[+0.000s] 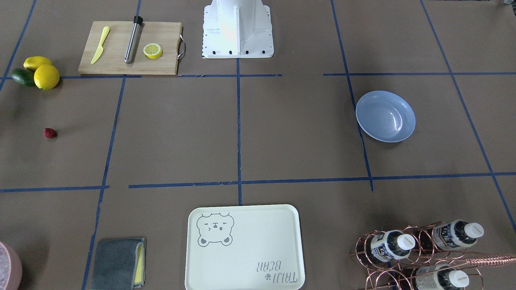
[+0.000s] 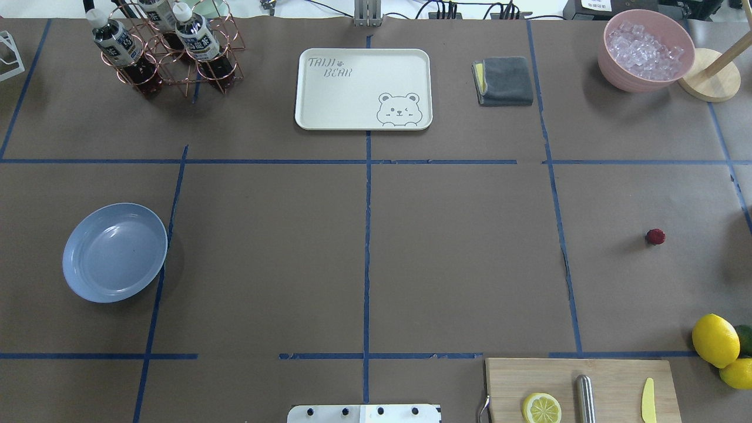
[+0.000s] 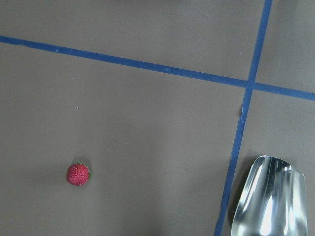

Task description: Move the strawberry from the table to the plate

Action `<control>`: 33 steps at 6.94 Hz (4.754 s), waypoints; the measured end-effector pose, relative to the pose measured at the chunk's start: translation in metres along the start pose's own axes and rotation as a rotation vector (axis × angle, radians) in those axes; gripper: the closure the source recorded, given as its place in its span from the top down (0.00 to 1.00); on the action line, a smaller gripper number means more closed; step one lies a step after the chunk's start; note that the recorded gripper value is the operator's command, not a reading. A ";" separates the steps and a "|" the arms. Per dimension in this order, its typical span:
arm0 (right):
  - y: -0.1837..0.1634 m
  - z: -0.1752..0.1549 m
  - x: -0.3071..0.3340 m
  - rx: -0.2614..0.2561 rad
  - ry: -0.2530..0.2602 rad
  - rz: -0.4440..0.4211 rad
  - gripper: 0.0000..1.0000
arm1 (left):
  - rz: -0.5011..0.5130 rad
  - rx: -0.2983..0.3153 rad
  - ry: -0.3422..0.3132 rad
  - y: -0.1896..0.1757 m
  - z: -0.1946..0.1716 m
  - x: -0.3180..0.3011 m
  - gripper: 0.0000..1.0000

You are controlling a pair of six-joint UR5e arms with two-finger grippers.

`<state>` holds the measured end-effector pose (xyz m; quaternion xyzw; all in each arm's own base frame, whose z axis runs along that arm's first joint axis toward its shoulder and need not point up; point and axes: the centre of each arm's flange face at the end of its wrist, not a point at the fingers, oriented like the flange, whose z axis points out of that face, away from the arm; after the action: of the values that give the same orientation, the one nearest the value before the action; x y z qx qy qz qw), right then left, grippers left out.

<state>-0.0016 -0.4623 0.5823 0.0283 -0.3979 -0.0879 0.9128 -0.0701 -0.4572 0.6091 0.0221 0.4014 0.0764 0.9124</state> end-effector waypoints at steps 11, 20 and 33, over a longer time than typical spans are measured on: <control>0.001 -0.003 -0.005 0.007 -0.004 0.005 1.00 | 0.173 0.030 0.109 -0.012 0.020 0.050 1.00; 0.002 -0.002 -0.004 0.045 -0.005 -0.038 0.98 | 0.020 -0.055 0.162 -0.016 0.219 0.196 0.85; 0.002 -0.006 -0.009 0.053 -0.014 -0.041 0.99 | -0.168 -0.094 0.435 -0.078 0.190 0.539 0.00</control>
<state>-0.0029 -0.4593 0.5721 0.0602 -0.4058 -0.0963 0.9069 0.4388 -0.4459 0.3367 -0.0709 0.5849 0.0219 0.8077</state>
